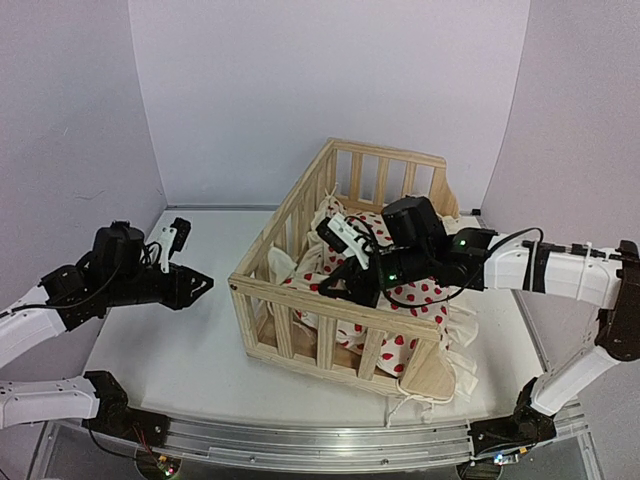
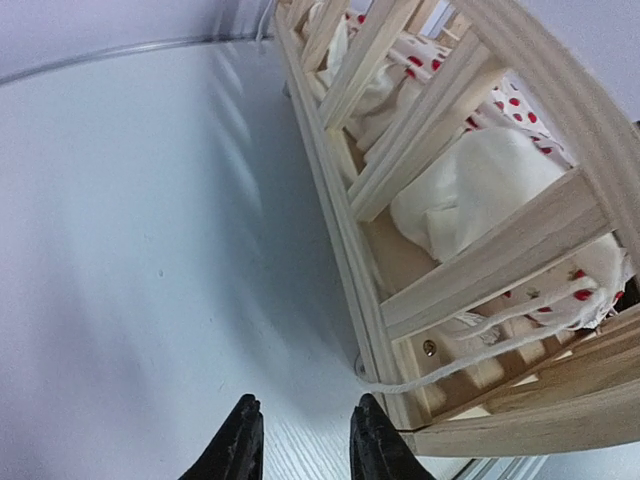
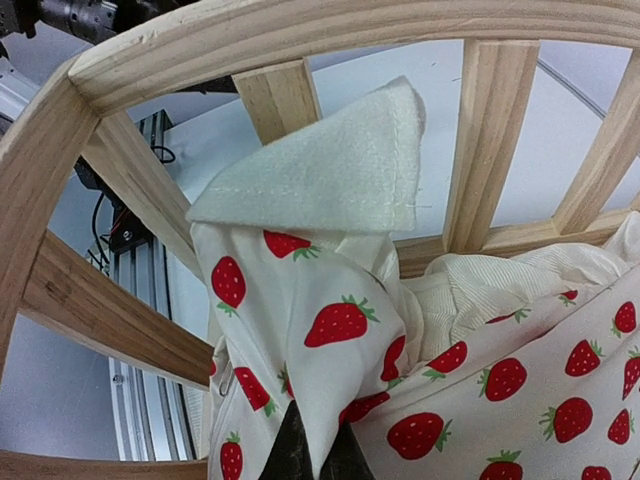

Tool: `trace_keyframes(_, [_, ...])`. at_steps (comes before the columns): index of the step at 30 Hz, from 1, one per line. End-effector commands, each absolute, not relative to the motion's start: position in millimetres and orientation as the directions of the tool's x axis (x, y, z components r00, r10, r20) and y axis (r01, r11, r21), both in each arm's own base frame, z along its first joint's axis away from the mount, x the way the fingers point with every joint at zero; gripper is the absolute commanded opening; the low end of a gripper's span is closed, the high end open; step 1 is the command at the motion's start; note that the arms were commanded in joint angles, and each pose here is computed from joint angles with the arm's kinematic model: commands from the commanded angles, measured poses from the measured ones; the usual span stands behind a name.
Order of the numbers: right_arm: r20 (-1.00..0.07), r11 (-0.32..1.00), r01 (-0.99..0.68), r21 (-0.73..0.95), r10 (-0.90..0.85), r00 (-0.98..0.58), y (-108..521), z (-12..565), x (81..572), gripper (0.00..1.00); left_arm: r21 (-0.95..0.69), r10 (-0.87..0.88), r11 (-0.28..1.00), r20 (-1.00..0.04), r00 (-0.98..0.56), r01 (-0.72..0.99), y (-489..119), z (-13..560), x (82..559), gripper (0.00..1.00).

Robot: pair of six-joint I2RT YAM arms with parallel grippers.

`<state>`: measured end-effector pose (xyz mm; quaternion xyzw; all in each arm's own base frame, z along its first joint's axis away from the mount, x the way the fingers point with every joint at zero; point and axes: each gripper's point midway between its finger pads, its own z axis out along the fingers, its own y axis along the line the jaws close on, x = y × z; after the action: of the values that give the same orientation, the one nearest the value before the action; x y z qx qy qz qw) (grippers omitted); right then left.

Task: Set up the pet bed

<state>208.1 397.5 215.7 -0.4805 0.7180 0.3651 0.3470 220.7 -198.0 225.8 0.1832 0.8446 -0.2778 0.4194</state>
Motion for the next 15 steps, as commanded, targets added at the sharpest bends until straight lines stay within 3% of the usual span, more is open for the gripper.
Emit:
trace_keyframes(1, [-0.829, 0.077, -0.963, 0.259, -0.495, -0.263, 406.1, 234.7, 173.3, 0.00, -0.423, -0.055, 0.749, -0.806, -0.589, 0.510, -196.6, 222.7, 214.3, 0.33])
trace_keyframes(9, [-0.815, -0.142, -0.930, 0.339, -0.537, -0.216, 417.6, 233.5, 145.5, 0.00, -0.554, -0.135, 0.429, -0.820, -0.555, 0.713, -217.9, 226.9, 155.9, 0.33])
trace_keyframes(15, [-0.812, -0.181, -0.923, 0.340, -0.551, -0.191, 419.0, 223.7, 142.5, 0.00, -0.540, -0.123, 0.290, -0.839, -0.529, 0.790, -222.7, 220.4, 128.2, 0.29])
